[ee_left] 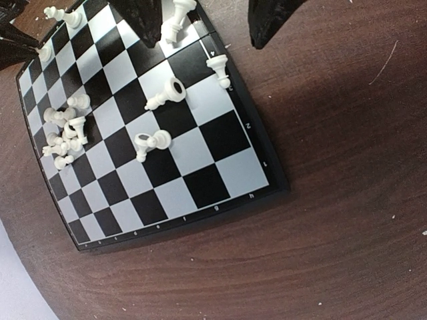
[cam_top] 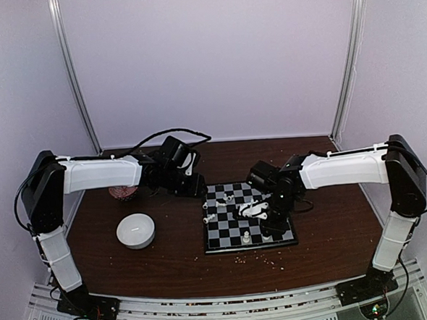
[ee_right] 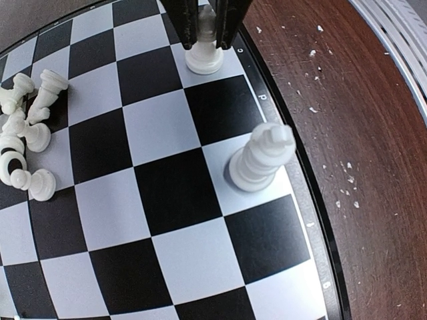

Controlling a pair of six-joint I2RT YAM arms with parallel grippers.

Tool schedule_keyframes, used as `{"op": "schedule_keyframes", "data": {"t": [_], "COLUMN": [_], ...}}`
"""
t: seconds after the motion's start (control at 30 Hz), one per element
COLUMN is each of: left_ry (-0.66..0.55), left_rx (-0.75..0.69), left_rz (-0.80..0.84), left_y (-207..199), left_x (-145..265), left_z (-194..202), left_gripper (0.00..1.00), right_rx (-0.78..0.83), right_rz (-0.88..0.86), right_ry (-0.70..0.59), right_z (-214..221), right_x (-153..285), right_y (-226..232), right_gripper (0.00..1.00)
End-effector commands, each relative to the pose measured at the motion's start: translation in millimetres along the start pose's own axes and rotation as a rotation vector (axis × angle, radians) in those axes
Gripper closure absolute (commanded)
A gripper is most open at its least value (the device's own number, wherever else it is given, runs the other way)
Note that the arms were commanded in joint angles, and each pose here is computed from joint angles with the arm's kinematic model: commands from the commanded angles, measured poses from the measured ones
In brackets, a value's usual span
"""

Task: Set up the chess pieces on the board
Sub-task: Place the bishop on f1.

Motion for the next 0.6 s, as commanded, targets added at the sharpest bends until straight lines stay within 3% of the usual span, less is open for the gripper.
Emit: {"op": "schedule_keyframes", "data": {"t": [0.0, 0.2, 0.3, 0.57], "left_ry": [-0.039, -0.038, -0.038, -0.036], "left_rx": [0.012, 0.012, 0.014, 0.019], "left_rz": [0.024, 0.026, 0.027, 0.040], "left_y": [-1.3, -1.9, -1.6, -3.3], "left_x": [4.5, 4.5, 4.0, 2.6], "left_z": [-7.2, -6.9, -6.9, -7.4], "left_gripper": [0.55, 0.55, 0.55, 0.55], "right_rx": [0.018, 0.037, 0.039, 0.031], "right_rz": [-0.002, 0.010, 0.053, 0.076], "right_ry": [0.002, -0.005, -0.019, 0.003], "right_z": [4.6, 5.1, 3.9, 1.1], "right_x": [4.2, 8.6, 12.5, 3.8], "right_y": [6.9, 11.1, 9.3, 3.6], "right_gripper": [1.00, 1.00, 0.94, 0.95]}}
Point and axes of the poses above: each gripper's point midway between its finger pads, its own x axis back along the fingers, its own y axis along the line the jaws close on, z = x × y, the point moved 6 cm from there along x, back along the fingers
